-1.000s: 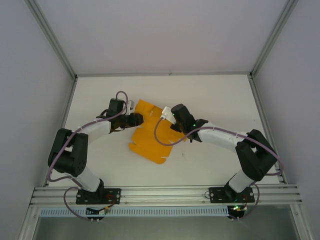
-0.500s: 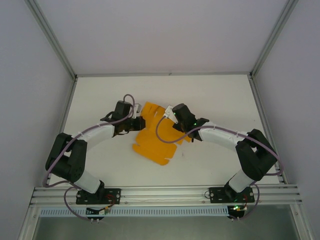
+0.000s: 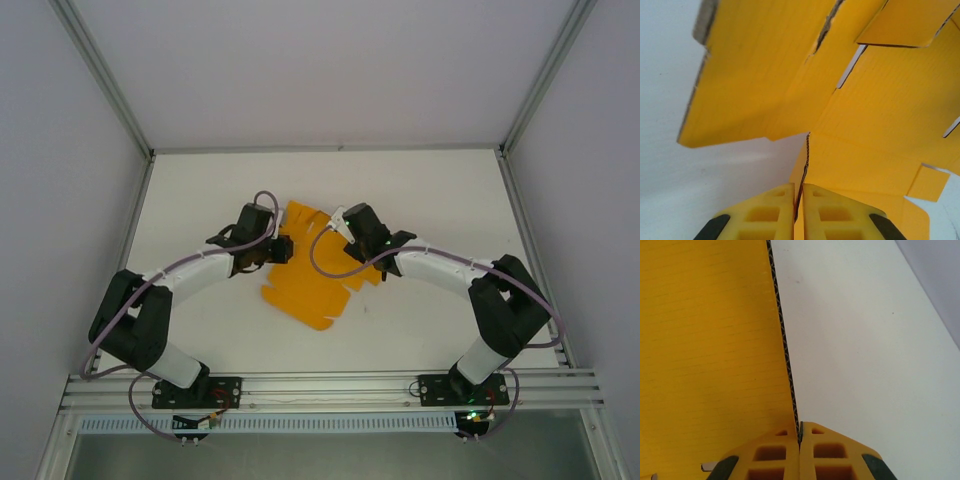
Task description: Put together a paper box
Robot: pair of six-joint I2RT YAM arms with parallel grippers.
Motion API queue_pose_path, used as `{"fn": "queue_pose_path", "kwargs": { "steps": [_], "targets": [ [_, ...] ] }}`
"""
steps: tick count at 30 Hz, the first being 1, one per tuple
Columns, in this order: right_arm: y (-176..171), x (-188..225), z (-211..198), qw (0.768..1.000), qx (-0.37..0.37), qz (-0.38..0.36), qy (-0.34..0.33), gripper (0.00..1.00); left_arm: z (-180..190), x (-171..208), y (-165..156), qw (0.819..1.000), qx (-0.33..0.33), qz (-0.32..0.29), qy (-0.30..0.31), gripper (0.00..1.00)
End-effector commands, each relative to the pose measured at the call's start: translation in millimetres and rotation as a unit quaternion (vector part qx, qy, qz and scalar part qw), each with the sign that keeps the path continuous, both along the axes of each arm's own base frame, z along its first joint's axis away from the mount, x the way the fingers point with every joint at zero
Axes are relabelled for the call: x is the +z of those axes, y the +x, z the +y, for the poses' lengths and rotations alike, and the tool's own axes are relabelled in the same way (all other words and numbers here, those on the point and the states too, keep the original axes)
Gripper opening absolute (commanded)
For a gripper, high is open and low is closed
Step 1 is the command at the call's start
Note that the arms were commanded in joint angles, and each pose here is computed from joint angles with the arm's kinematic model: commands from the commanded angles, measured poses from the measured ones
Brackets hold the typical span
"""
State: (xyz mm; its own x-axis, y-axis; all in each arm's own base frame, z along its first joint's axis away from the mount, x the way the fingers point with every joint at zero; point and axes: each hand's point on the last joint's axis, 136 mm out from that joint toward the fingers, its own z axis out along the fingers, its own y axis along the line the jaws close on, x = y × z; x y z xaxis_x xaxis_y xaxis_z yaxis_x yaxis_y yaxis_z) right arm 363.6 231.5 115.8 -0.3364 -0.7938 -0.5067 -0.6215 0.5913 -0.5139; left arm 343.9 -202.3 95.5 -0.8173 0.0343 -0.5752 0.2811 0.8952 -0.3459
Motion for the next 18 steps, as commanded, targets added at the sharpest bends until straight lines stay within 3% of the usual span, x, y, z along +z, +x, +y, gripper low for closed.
{"fn": "queue_pose_path", "kwargs": {
  "steps": [1, 11, 18],
  "targets": [
    [4, 5, 1, 0.999, -0.023, 0.010, 0.025, 0.00, 0, -3, -5, 1.000, -0.006, 0.004, -0.008, 0.11],
    [0, 4, 14, 0.999, 0.014, 0.015, 0.038, 0.00, -45, -5, -4, 0.996, -0.084, -0.003, -0.027, 0.13],
    [1, 7, 20, 0.999, 0.029, 0.007, 0.037, 0.00, -65, -35, 1, 0.994, -0.095, 0.034, -0.036, 0.32]
  ]
}}
